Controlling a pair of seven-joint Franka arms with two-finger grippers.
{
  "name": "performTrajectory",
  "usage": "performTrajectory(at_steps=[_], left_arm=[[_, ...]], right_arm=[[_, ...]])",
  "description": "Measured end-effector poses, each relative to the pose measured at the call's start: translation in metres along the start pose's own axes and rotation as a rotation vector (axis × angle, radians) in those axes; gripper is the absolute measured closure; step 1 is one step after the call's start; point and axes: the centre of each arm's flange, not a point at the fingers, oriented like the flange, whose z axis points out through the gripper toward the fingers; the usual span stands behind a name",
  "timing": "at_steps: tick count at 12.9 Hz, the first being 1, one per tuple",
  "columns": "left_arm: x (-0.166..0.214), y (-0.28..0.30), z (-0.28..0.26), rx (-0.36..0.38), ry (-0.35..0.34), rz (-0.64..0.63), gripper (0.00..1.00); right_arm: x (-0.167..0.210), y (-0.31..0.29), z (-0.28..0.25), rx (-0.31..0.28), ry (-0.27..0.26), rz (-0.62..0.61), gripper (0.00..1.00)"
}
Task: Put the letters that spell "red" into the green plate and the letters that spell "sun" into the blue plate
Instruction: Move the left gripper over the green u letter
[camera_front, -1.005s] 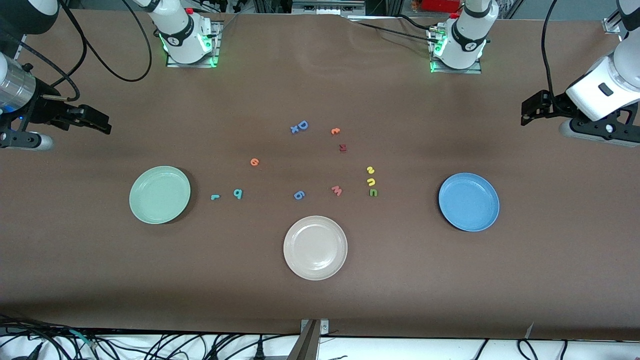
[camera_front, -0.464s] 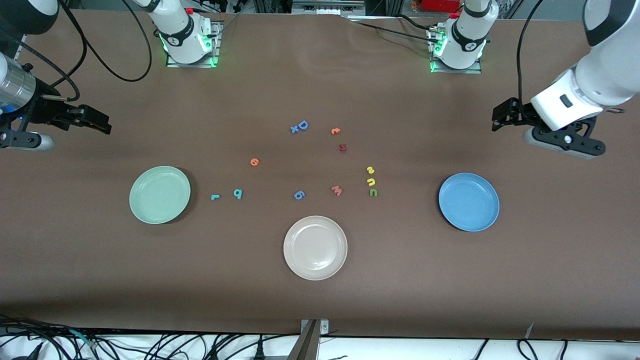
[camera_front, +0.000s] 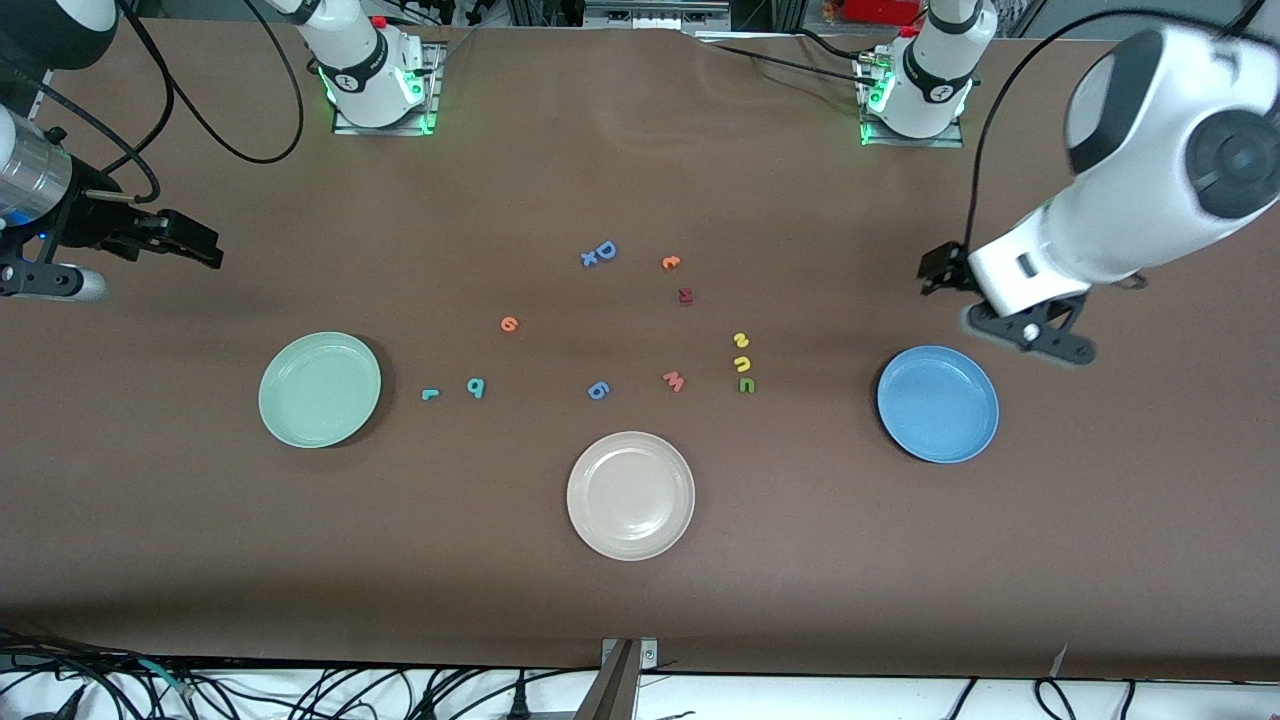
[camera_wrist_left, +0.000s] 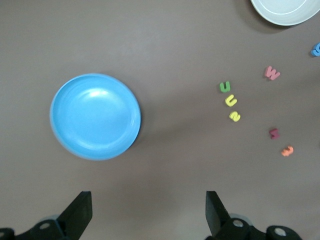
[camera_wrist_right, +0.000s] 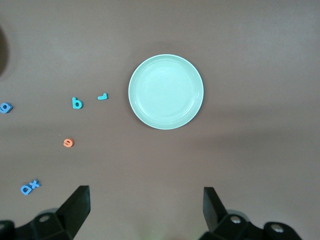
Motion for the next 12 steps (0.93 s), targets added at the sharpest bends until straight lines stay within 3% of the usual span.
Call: performTrajectory(at_steps=[8,12], left_arm=[[0.068,0.079,0.139,0.006,-0.002,-0.152,0.00],[0.078,0.141,0.196,0.115,0.028,-0.196,0.00]], right_arm=[[-0.001,0.000,0.001,-0.001,-0.010,0.000,0.00],[0.002,-0.001,0.008,-0.002,-0.024,-0.001,0.00]])
